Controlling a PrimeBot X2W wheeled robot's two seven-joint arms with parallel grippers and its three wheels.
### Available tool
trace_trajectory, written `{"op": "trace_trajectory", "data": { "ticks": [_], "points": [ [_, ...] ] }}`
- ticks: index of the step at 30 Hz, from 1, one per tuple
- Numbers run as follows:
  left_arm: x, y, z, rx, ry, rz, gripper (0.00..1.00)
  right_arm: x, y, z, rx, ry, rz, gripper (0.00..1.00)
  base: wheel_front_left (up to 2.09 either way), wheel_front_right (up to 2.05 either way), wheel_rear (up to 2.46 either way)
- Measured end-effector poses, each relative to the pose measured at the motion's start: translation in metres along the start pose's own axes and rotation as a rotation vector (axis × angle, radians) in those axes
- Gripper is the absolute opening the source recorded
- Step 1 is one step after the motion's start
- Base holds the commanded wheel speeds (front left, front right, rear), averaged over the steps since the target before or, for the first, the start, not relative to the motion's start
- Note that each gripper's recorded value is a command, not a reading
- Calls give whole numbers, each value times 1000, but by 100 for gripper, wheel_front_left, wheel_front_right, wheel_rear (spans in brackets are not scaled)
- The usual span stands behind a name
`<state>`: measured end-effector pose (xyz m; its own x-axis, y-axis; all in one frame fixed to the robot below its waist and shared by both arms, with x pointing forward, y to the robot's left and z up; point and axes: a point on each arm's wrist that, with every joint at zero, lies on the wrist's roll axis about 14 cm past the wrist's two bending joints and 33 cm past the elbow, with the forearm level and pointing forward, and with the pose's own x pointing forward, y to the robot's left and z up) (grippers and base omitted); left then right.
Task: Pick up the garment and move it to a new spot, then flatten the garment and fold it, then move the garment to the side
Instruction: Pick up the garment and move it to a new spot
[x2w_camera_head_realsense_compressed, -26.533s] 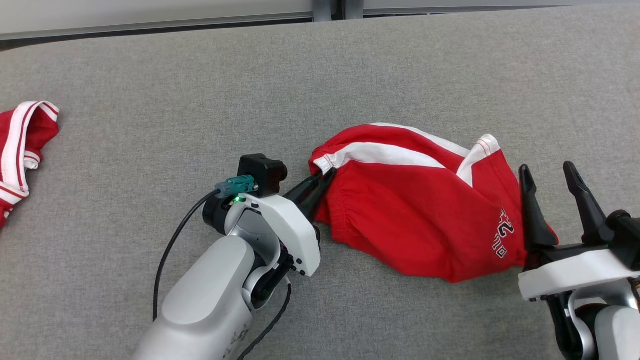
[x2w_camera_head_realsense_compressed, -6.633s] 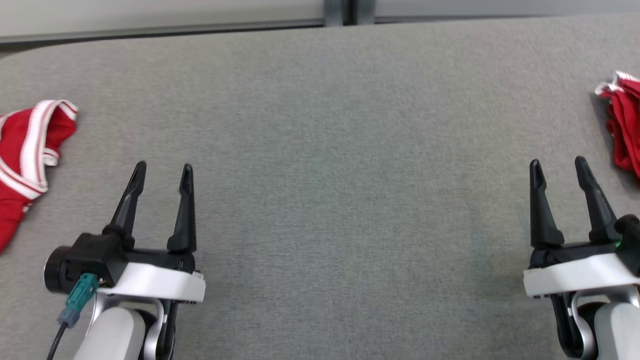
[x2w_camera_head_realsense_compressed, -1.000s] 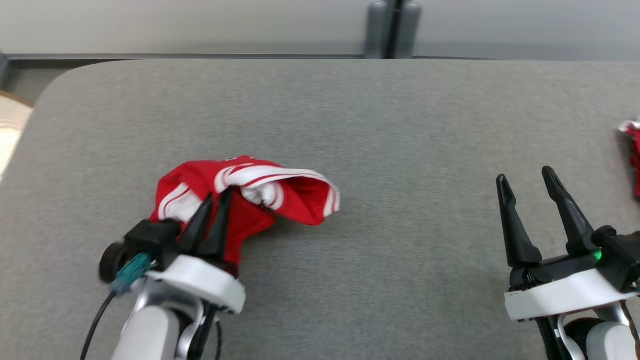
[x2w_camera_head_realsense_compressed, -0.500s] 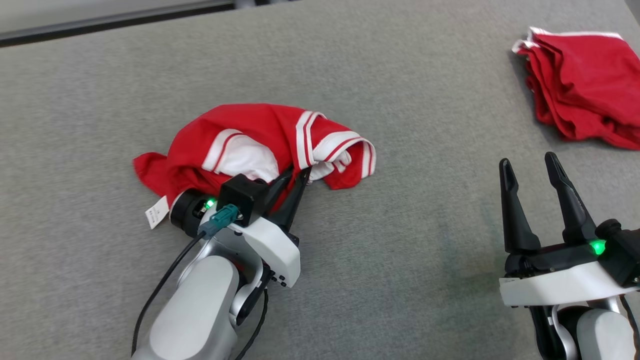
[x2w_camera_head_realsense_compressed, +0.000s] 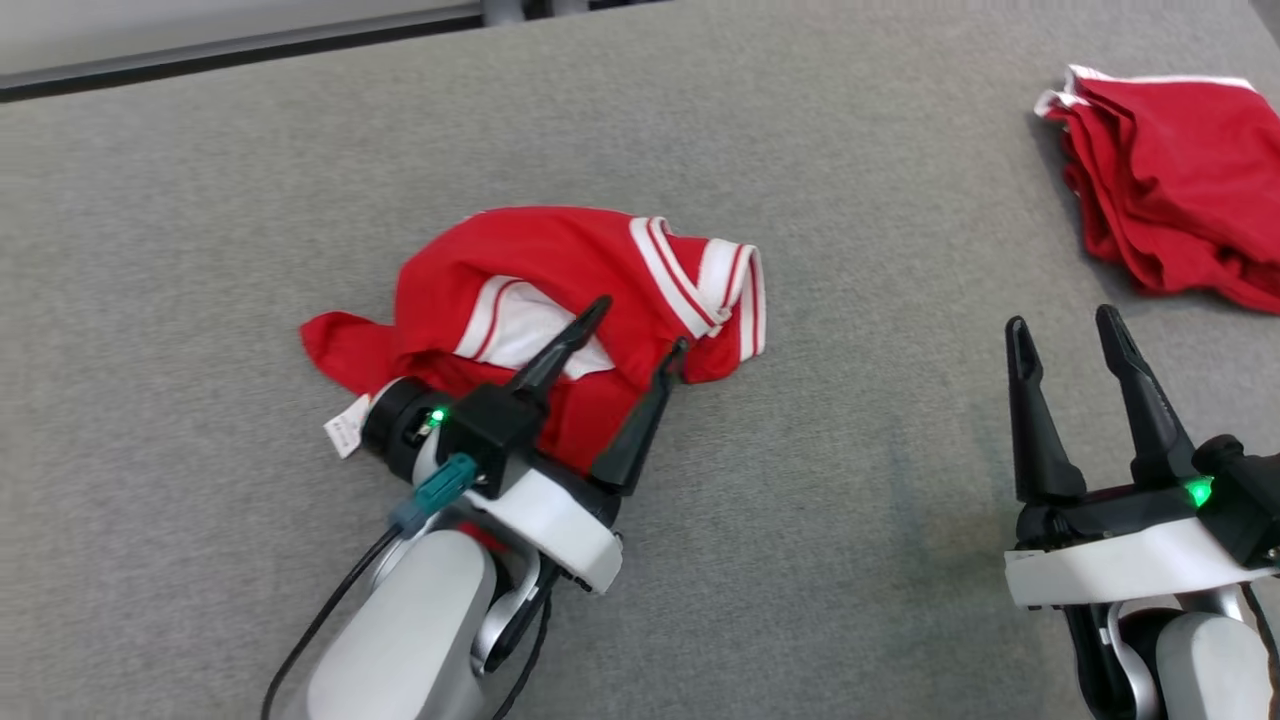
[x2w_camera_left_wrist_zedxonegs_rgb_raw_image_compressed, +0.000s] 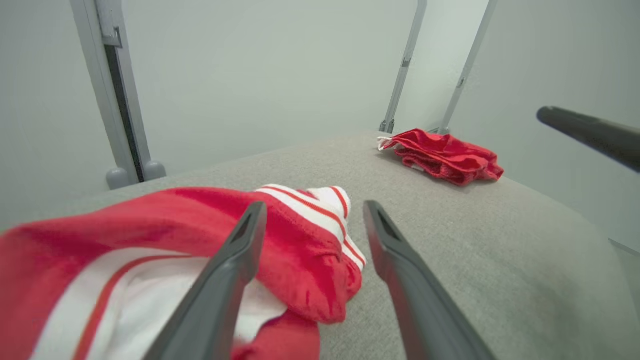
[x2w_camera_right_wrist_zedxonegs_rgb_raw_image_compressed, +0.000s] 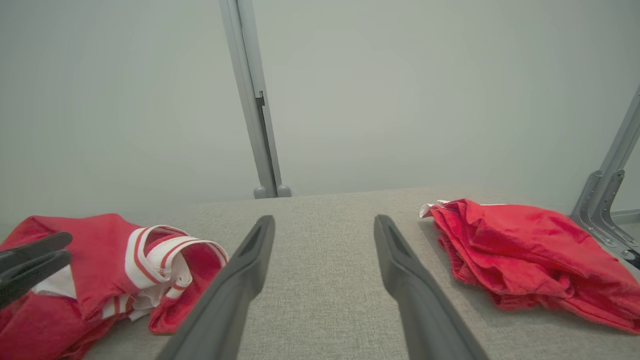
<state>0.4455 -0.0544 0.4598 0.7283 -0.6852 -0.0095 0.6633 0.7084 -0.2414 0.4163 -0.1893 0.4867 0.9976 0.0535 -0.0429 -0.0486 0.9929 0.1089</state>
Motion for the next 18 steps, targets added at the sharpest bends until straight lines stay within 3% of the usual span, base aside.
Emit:
{"op": "trace_trajectory", "data": {
  "ticks": [5,10,18],
  "points": [
    [-29,33,42,40,-122,159,100,3,15,8,-6,-12,53,100,0,0,0],
    [-80,88,67,83,-183,395,100,5,34,18,-11,-26,118,100,0,0,0],
    [-172,145,85,147,-206,682,100,2,55,30,-20,-42,185,100,0,0,0]
  ]
}}
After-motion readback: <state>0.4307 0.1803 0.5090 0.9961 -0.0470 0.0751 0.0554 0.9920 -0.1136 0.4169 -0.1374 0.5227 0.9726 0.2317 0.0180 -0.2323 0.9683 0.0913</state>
